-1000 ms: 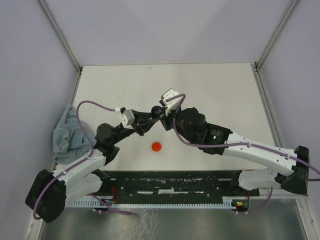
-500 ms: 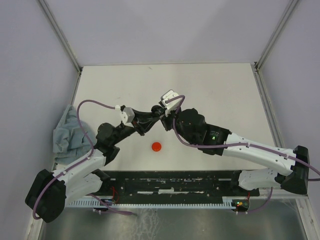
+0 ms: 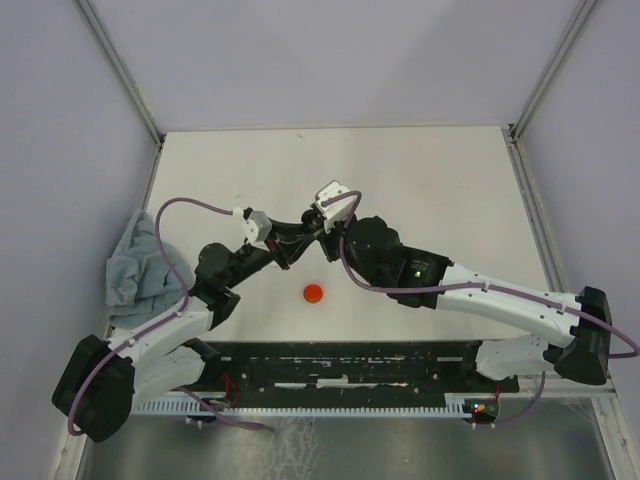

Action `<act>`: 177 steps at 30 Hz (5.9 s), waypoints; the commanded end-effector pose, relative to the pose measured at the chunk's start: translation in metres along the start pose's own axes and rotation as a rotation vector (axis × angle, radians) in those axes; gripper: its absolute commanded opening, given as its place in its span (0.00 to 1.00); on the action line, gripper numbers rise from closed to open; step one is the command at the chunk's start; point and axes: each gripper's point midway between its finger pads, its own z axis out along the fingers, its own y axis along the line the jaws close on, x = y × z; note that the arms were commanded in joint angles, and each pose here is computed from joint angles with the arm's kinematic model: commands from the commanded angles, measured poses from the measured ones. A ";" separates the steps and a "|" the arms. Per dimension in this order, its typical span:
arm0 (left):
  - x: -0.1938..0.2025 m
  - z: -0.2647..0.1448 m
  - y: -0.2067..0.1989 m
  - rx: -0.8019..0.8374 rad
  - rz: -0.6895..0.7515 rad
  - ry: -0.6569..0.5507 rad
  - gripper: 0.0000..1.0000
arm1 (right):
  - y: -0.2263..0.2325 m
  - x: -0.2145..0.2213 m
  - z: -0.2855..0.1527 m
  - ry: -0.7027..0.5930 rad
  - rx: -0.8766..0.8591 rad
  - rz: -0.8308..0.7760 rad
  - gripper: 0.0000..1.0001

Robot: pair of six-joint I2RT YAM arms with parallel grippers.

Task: Insert the wireless bluetooth earbuds into the charging case
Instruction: Place the earbud in the charging case, then pick up the earbud from the center of the board.

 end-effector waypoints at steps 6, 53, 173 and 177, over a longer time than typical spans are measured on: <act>-0.043 0.008 -0.002 0.014 0.060 -0.153 0.03 | 0.012 0.001 0.003 0.043 -0.012 0.072 0.27; -0.025 0.006 -0.026 0.153 -0.047 -0.116 0.03 | 0.002 -0.025 -0.036 0.261 -0.410 0.152 0.55; 0.021 -0.043 0.062 -0.325 0.034 0.225 0.03 | -0.195 0.277 0.066 1.119 0.009 0.219 0.59; 0.021 -0.042 0.060 -0.318 0.031 0.222 0.03 | -0.189 0.281 0.054 1.150 0.004 0.233 0.58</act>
